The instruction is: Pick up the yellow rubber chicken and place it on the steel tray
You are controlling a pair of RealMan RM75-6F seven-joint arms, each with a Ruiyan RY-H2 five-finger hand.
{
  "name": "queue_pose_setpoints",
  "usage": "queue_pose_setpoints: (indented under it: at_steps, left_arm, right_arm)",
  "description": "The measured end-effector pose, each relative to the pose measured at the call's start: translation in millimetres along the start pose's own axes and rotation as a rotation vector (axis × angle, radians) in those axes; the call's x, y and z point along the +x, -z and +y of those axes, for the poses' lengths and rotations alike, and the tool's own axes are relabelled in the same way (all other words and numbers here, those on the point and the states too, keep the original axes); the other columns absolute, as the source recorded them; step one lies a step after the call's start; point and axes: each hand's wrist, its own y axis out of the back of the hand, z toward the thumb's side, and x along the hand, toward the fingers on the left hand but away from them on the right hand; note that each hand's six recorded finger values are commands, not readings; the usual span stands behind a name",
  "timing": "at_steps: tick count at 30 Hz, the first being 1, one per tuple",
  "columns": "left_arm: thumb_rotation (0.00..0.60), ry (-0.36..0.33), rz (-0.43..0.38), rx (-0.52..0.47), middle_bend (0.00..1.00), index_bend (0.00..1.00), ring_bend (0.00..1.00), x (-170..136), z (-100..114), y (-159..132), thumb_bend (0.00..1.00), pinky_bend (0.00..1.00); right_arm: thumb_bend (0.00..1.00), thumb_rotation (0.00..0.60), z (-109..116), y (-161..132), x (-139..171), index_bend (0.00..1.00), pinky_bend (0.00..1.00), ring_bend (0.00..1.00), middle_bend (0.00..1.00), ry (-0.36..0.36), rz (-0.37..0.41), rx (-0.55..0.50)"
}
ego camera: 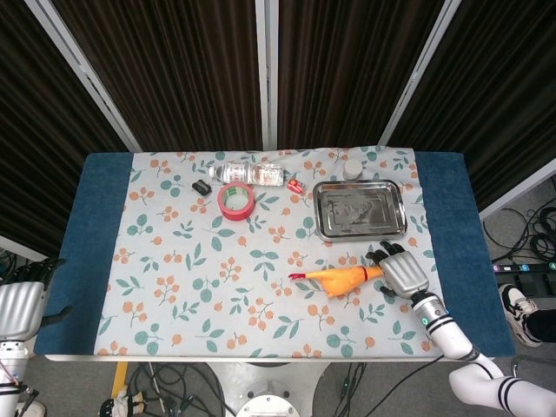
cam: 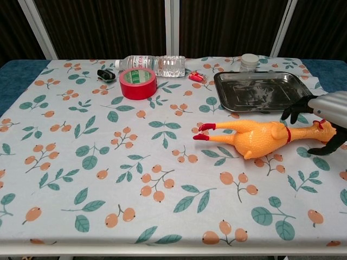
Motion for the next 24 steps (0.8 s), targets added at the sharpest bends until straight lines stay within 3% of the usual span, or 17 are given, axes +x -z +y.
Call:
queue_pose_setpoints:
  at_steps: [6, 9, 15, 24]
  left_arm:
    - [0.6, -0.005, -0.001, -0.004, 0.32, 0.27, 0.25, 0.1, 0.8, 1.2, 0.01, 0.24]
    - [0.6, -0.008, -0.007, -0.006, 0.32, 0.27, 0.25, 1.5, 2.0, 0.0, 0.01, 0.24]
    - [0.6, -0.012, -0.02, -0.005, 0.32, 0.27, 0.25, 3.5, 4.3, -3.4, 0.01, 0.25]
    - [0.6, -0.024, -0.074, -0.032, 0.32, 0.27, 0.25, 18.5, 10.7, -16.4, 0.01, 0.25]
  right_arm:
    - [0.5, 0.6, -9.4, -2.4, -10.7, 0.56, 0.38, 0.32, 0.46, 0.002, 0.011, -0.026]
    - [0.59, 0.6, -8.6, -2.7, -13.0, 0.61, 0.45, 0.37, 0.51, 0.01, 0.023, -0.038]
    - [0.63, 0.6, 2.8, 2.9, -11.1, 0.64, 0.52, 0.42, 0.54, 0.034, 0.035, -0.053]
    - [0.68, 0.6, 35.5, 1.3, -6.7, 0.92, 0.81, 0.65, 0.73, 0.132, 0.084, -0.07]
